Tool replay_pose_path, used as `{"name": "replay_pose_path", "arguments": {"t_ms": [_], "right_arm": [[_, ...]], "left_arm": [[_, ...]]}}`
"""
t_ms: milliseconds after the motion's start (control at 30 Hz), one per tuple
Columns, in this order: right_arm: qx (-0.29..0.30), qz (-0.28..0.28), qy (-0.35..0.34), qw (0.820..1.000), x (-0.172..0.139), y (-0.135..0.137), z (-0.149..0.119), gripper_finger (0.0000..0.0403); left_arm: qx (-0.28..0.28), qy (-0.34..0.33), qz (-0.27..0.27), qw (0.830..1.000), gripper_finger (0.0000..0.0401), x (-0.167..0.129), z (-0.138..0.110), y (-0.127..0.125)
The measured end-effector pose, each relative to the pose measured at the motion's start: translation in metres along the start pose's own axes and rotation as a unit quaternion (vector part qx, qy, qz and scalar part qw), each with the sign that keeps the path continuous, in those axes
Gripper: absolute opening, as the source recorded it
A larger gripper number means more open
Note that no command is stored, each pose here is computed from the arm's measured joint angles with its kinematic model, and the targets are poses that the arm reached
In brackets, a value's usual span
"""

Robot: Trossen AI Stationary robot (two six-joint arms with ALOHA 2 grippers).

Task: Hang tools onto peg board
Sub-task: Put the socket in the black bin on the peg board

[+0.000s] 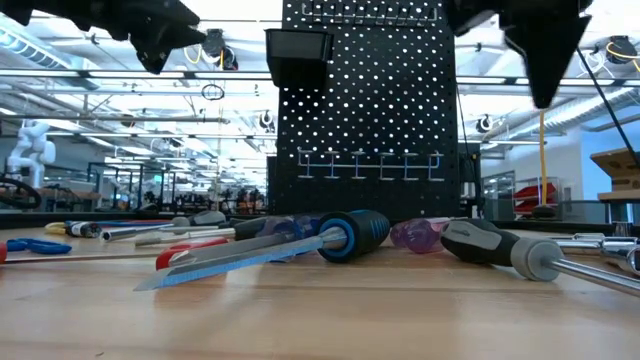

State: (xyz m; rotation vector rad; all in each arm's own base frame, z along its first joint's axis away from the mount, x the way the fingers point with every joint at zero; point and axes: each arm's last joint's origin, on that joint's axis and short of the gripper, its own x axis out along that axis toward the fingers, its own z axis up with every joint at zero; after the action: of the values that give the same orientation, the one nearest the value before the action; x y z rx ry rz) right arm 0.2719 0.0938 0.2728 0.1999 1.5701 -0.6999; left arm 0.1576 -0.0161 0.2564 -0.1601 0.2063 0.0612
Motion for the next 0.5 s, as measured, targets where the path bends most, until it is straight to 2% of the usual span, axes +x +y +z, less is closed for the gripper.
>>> {"name": "replay_pose_path", "arguments": {"t_ms": [133,200,367,500], "right_arm": [[-0.009,0.046,-0.03,0.998,0.0,-0.014,0.0,0.0121],[0.004,0.038,-0.022,0.999,0.005,-0.024,-0.002,0.0121],[0.071,0.03,-0.023,0.997,0.017,-0.059,-0.019,0.0121],[0.144,0.052,-0.009,0.988,0.04,-0.082,-0.039,0.0121]], "left_arm": [[0.026,-0.02,0.011,0.999,0.0127,0.008,-0.005,0.0],[0.043,-0.04,0.003,0.998,0.0127,0.012,-0.011,0.0],[0.058,-0.104,-0.005,0.993,0.0127,0.012,-0.014,0.0],[0.075,-0.127,-0.015,0.989,0.0127,0.011,-0.011,-0.003]]}}
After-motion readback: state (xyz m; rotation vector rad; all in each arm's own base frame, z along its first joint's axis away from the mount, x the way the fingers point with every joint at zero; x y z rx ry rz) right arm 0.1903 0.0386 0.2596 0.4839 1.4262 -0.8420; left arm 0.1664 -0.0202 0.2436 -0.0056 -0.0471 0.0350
